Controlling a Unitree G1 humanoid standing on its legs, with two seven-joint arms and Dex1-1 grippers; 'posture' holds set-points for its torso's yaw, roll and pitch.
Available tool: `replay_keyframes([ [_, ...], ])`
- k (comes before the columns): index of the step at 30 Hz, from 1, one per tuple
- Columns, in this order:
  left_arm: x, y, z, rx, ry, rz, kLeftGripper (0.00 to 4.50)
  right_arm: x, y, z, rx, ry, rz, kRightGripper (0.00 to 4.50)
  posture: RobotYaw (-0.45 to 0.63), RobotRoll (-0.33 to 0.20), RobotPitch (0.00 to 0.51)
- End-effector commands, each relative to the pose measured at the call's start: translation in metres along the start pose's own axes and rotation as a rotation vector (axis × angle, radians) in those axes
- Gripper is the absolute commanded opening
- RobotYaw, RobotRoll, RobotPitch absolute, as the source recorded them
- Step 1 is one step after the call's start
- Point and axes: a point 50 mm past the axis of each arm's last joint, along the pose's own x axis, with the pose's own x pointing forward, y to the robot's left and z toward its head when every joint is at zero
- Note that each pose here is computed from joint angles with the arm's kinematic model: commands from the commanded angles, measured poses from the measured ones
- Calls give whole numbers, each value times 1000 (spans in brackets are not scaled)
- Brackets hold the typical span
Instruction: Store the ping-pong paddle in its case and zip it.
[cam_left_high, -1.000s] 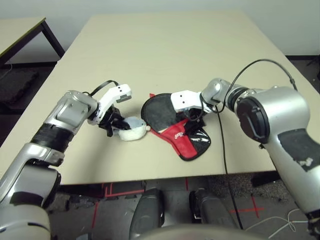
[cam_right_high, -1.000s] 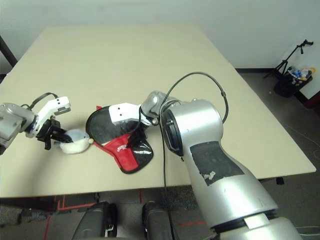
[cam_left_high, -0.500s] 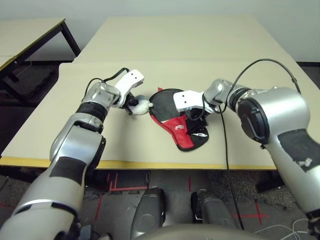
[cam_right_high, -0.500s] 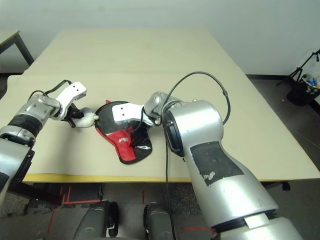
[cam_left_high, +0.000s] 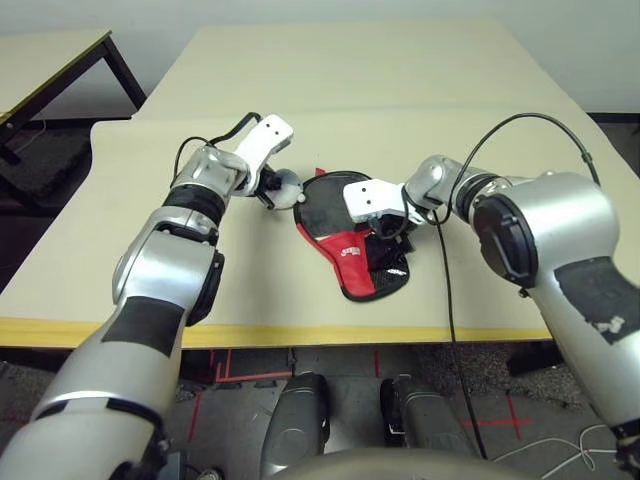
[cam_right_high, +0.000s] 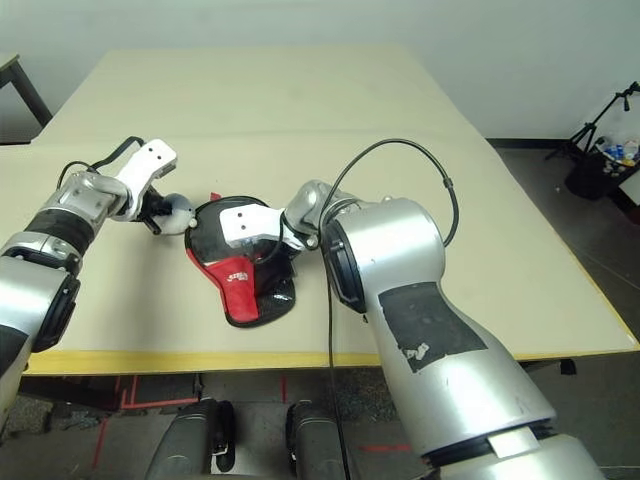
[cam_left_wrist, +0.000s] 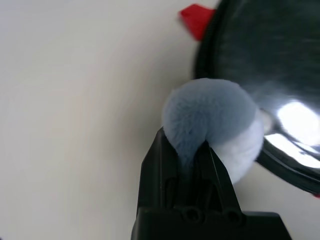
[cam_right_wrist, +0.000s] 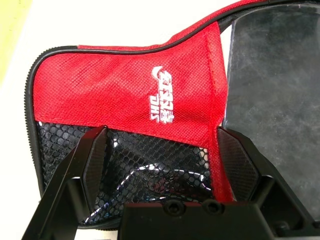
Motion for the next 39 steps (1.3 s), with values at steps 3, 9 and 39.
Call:
replay_keyframes([
  [3,6,-25,-2,-15,-3,-218,123,3,9,-10,59,9,65,4500,80,0,128],
  [9,-2,-43,-6,-32,-6,-295,121,-17,5,-5,77,-11,75,4500,74,0,126],
  [39,-25,-55,0,-105,-65,-330,120,3,3,-5,186,29,10,4500,97,0,125],
])
